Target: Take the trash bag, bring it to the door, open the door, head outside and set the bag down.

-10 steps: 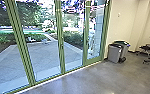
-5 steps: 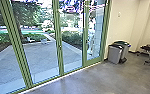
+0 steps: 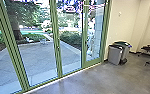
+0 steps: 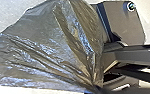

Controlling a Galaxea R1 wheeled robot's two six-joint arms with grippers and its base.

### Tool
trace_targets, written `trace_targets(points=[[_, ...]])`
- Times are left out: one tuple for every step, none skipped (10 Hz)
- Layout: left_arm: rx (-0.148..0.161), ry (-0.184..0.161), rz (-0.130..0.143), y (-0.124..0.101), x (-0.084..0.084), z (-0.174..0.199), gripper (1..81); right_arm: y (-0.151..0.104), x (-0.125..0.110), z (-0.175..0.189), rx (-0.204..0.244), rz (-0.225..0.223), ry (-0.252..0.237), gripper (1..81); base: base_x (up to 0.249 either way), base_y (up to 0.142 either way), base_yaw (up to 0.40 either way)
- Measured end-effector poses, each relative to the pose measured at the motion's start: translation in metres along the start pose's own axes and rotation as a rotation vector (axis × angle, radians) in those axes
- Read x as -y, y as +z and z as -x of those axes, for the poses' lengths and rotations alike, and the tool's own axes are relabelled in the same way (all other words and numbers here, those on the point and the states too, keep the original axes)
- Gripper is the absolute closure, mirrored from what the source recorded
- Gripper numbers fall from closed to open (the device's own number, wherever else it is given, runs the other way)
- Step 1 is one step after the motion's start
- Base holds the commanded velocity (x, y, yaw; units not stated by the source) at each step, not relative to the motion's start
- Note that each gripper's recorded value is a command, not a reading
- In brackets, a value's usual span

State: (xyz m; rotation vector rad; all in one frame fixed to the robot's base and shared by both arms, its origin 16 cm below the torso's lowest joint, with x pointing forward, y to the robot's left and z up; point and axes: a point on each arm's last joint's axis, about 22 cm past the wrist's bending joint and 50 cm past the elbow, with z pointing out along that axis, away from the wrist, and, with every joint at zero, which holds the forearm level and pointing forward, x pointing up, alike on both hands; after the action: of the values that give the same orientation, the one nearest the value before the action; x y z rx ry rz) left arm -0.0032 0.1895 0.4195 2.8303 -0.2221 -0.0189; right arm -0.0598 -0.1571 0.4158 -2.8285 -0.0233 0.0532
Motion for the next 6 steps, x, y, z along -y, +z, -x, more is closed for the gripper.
trace_targets(points=[[0.0, 0.0, 0.0, 0.0, 0.0, 0.0001, 81.1, 0.0, 0.0, 0.0004, 0.0, 0.0, 0.0, 1.0, 0.16, -0.073, 0.0], [0.0, 0.0, 0.0, 0.0, 0.0, 0.0, 81.1, -0.0001, -0.0003, 0.0004, 0.0, 0.0, 0.0, 1.0, 0.16, -0.073, 0.0], [0.0, 0.0, 0.0, 0.0, 0.0, 0.0001, 81.1, 0.0, 0.0, 0.0003, 0.0, 0.0, -0.001, 1.0, 0.16, -0.073, 0.0], [0.001, -0.001, 0.0, 0.0, 0.0, 0.0, 81.1, 0.0, 0.0, -0.0002, 0.0, 0.0, -0.003, 1.0, 0.16, -0.074, 0.0], [0.0, 0.0, 0.0, 0.0, 0.0, -0.0001, 81.1, 0.0, -0.0001, -0.0002, 0.0, 0.0, -0.004, 1.0, 0.16, -0.077, 0.0], [0.0, 0.0, 0.0, 0.0, 0.0, 0.0003, 81.1, 0.0001, 0.0003, 0.0002, 0.0, 0.0, -0.004, 1.0, 0.16, -0.107, 0.0]])
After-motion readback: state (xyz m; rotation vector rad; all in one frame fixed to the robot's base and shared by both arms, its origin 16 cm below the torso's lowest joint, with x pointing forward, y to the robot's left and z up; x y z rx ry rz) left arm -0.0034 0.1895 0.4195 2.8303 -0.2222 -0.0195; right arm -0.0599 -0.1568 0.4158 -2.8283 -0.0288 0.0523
